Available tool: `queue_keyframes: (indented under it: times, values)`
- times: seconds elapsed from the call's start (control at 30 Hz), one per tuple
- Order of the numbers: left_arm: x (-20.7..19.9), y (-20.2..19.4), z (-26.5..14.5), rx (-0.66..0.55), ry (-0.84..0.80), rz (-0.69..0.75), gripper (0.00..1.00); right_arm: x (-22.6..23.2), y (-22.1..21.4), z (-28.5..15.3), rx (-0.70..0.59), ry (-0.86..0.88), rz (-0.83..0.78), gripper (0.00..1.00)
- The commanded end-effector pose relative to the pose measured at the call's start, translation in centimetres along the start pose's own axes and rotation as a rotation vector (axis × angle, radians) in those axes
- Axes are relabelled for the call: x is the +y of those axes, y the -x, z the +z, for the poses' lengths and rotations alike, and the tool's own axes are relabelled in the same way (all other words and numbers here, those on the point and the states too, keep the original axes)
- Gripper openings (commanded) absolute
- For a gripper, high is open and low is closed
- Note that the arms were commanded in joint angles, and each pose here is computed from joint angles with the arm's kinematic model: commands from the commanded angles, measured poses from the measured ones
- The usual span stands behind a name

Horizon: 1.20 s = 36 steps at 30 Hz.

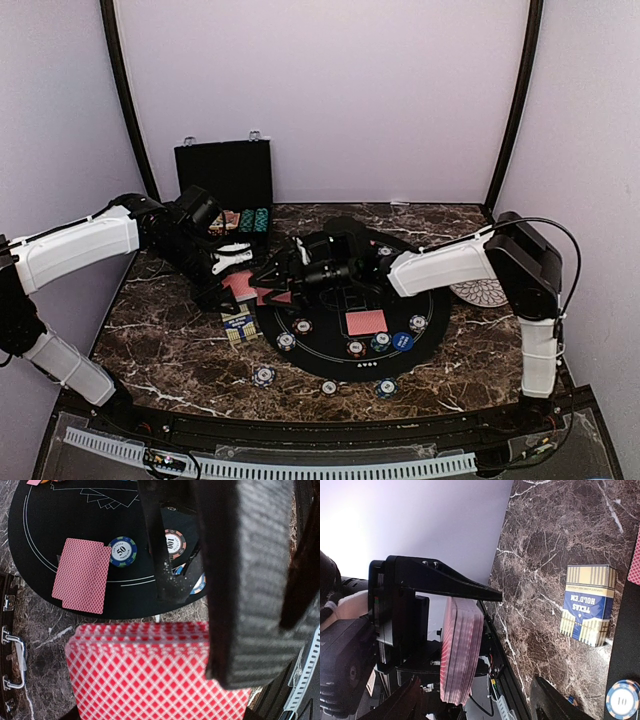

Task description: Distribute texas hold em gaming equipment

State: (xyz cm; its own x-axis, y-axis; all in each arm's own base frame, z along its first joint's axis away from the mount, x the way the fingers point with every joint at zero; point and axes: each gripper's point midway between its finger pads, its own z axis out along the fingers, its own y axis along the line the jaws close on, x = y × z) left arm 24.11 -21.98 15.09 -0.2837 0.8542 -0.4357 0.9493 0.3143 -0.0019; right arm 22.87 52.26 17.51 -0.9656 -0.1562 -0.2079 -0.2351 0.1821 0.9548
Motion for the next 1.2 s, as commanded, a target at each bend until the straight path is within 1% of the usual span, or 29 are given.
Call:
queue_keyframes:
  times: [0.0,0.37,0.9,1.07,1.17]
  values:
    - [0.1,1.5,-1.2,-0.054,0.008,0.003,0.0,2.1,0.6,1.0,-0.001,0.073,-0.036,0.74]
    - [0.0,1.9,-1.3,-0.062,0.0,-0.002,0.0,2.7,1.4,2.7,0.013,0.109,-0.034,0.74]
    - [-0.4,2.4,-1.6,-0.081,-0.017,0.002,0.0,1.3,2.1,4.7,0.031,0.122,0.019,0.7]
    - [-0.4,2.3,-1.9,-0.081,-0.008,0.009,0.0,0.3,2.6,4.1,0.011,0.098,0.044,0.68]
    - [-0.5,2.3,-1.9,-0.08,-0.007,0.01,0.0,-0.7,2.8,3.2,-0.01,0.073,0.06,0.64]
